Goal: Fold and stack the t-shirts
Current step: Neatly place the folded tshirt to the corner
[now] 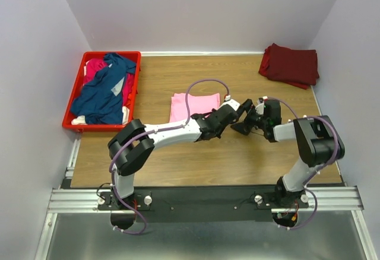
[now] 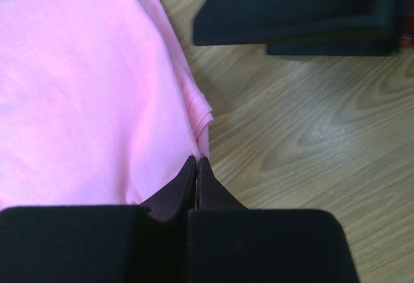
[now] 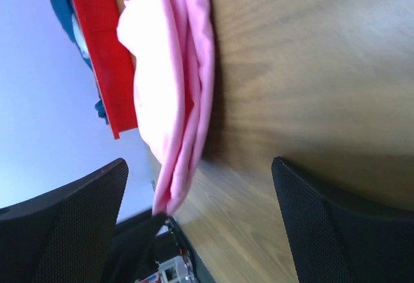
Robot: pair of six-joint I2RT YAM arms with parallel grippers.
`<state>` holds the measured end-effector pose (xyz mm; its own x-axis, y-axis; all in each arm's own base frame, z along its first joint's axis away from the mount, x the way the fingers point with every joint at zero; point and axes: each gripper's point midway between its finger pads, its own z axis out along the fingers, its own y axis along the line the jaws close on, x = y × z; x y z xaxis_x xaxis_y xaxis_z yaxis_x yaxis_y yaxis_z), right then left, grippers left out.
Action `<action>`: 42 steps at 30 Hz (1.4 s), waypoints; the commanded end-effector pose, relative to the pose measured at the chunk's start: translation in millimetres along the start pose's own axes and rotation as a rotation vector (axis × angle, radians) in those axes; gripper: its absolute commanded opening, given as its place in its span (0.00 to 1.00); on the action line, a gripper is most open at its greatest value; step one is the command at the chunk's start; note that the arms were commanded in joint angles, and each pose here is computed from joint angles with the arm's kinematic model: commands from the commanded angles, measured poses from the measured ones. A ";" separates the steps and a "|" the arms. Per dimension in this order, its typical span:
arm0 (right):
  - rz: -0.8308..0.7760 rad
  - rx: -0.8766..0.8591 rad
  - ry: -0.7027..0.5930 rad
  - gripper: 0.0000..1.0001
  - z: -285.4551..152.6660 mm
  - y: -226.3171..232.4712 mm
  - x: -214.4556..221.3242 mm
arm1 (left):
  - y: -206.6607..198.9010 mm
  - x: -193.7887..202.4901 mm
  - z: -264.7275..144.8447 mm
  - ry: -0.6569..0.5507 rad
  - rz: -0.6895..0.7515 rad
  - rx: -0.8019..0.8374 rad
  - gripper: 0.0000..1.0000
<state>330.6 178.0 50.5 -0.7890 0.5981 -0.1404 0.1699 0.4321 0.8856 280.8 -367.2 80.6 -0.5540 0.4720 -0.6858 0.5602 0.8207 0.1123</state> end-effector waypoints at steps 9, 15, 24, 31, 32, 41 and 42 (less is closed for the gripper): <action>0.021 0.009 0.224 0.79 68.3 -13.5 49.4 | -9.3 -17.3 -17.5 -0.024 -0.098 0.055 0.00; -0.042 0.024 0.219 0.11 76.2 -9.9 40.7 | -14.9 -19.5 -16.4 -0.009 -0.162 0.058 0.03; -0.278 0.255 0.214 0.01 73.2 -21.9 10.9 | 2.6 -48.0 -42.4 -0.065 -0.210 0.030 0.76; -0.580 0.635 0.056 0.01 53.1 -10.1 -85.3 | 115.8 -33.3 -67.5 -0.071 -0.295 -0.061 0.89; -0.618 0.693 0.040 0.01 50.6 -14.4 -97.6 | 128.7 -31.2 -71.7 -0.086 -0.302 -0.073 0.89; -0.934 1.129 -0.182 0.01 12.1 -0.8 -235.7 | 189.6 14.9 -103.1 -0.087 -0.399 -0.110 0.89; -0.937 1.137 -0.235 0.01 6.6 10.8 -255.2 | 194.0 23.8 -104.7 -0.079 -0.411 -0.118 0.89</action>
<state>529.1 107.1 90.4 -0.7401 -0.0156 -0.6723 0.0227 0.9986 -0.0482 326.1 -170.0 169.9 -0.6406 0.0634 -0.7652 0.1870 0.9795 -0.0754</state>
